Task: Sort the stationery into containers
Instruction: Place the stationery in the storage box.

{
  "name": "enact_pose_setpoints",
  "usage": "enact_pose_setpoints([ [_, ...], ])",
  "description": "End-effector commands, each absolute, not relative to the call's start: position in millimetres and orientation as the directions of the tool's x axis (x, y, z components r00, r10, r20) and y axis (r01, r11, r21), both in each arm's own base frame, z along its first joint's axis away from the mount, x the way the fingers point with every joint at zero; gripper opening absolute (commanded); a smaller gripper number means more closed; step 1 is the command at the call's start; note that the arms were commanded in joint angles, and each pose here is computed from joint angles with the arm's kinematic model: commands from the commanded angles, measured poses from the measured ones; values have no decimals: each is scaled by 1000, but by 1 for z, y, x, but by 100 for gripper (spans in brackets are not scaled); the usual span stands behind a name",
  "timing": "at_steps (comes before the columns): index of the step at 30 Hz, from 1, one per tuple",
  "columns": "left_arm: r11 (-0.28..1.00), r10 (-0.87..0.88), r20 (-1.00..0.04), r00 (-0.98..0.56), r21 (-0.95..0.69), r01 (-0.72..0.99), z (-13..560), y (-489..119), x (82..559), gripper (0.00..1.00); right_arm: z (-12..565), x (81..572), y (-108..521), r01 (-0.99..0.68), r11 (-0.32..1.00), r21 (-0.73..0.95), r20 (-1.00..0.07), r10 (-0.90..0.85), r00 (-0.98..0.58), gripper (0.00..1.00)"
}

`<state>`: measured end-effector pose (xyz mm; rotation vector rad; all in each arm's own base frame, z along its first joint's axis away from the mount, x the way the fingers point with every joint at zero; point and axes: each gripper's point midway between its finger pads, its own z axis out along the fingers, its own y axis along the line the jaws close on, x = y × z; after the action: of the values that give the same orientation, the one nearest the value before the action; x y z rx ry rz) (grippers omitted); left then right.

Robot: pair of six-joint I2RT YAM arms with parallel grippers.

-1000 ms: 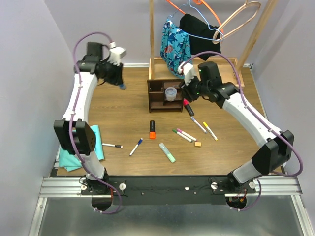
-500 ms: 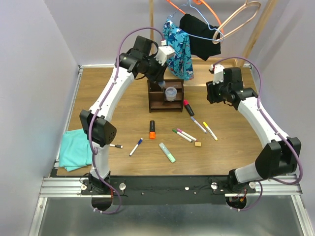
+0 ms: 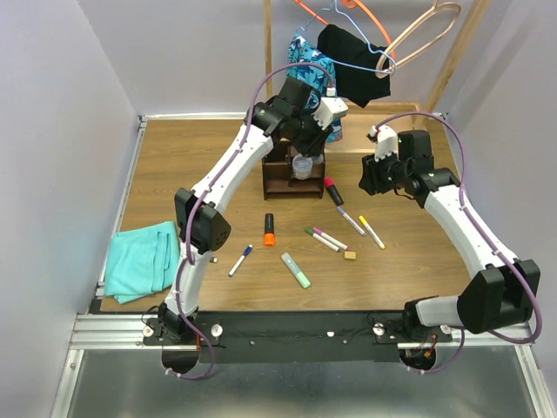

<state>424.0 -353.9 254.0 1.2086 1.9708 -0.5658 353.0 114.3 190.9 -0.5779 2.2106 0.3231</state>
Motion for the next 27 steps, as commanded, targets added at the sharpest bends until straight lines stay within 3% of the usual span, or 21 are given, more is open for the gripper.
enact_pose_setpoints([
  [1, 464, 563, -789, -245, 57, 884, 252, -364, 437, 23, 197, 347, 130, -573, 816, 78, -802, -290, -522, 46],
  [27, 477, 610, -742, -276, 66, 876, 209, -363, 455, 24, 182, 363, 184, -693, 710, 125, -813, -327, -482, 41],
])
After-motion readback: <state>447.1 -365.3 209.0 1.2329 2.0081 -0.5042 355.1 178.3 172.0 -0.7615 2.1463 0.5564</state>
